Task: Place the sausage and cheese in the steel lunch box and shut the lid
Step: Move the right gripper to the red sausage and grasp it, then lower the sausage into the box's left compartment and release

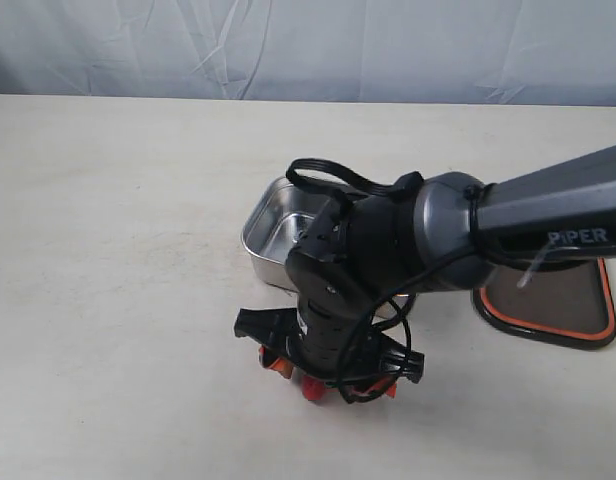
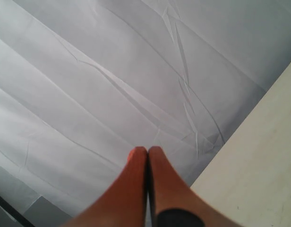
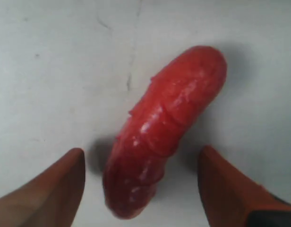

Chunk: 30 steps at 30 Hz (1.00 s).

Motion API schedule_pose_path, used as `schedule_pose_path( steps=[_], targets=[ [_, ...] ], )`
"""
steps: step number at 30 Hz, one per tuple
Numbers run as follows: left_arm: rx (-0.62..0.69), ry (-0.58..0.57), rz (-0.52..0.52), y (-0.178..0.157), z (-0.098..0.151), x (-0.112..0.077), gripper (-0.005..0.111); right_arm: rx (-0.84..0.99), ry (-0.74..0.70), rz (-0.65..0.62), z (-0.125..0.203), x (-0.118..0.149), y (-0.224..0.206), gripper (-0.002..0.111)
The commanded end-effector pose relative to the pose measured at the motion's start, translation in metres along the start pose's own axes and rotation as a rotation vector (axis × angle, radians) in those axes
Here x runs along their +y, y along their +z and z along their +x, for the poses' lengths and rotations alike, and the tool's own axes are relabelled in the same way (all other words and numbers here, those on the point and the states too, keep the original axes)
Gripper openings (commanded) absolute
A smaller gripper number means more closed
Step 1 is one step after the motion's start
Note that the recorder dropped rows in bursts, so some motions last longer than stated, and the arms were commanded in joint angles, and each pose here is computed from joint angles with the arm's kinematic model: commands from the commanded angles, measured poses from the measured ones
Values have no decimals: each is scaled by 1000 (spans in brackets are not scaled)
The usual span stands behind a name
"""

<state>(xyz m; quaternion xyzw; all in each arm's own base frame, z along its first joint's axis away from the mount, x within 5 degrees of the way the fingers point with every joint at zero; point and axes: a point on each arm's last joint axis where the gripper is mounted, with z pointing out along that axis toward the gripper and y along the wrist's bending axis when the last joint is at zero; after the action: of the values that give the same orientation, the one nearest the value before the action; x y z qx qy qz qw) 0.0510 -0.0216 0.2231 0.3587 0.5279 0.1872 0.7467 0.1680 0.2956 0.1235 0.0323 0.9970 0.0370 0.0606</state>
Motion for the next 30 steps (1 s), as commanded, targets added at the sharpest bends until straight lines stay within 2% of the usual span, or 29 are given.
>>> schedule_pose_path(
  steps=[1,2,3,4,6,10,16,19,23,26,30],
  targets=[
    [-7,-3,-3,0,0,0,0,-4,-12,-14,5,-6,7,63],
    [-7,-3,-3,0,0,0,0,-6,-16,-13,4,-6,7,59],
    [-7,-3,-3,0,0,0,0,-13,-25,-11,4,-6,7,44],
    [-7,-3,-3,0,0,0,0,-18,-32,-9,3,-6,7,34],
    [-7,-3,-3,0,0,0,0,-22,-39,-7,3,-6,7,-1],
    [-7,-3,-3,0,0,0,0,-8,-136,-33,9,-3,-1,0],
    [-7,-3,-3,0,0,0,0,-73,-248,-132,30,5,-54,0],
    [-7,-3,-3,0,0,0,0,-160,-299,-197,27,2,-84,0],
    [-7,-3,-3,0,0,0,0,-336,-344,-222,6,-6,-112,-1],
    [-7,-3,-3,0,0,0,0,-388,-298,-217,-24,-10,-119,-1],
    [-7,-3,-3,0,0,0,0,-421,-340,-236,-62,-3,-120,-1]
  ],
)
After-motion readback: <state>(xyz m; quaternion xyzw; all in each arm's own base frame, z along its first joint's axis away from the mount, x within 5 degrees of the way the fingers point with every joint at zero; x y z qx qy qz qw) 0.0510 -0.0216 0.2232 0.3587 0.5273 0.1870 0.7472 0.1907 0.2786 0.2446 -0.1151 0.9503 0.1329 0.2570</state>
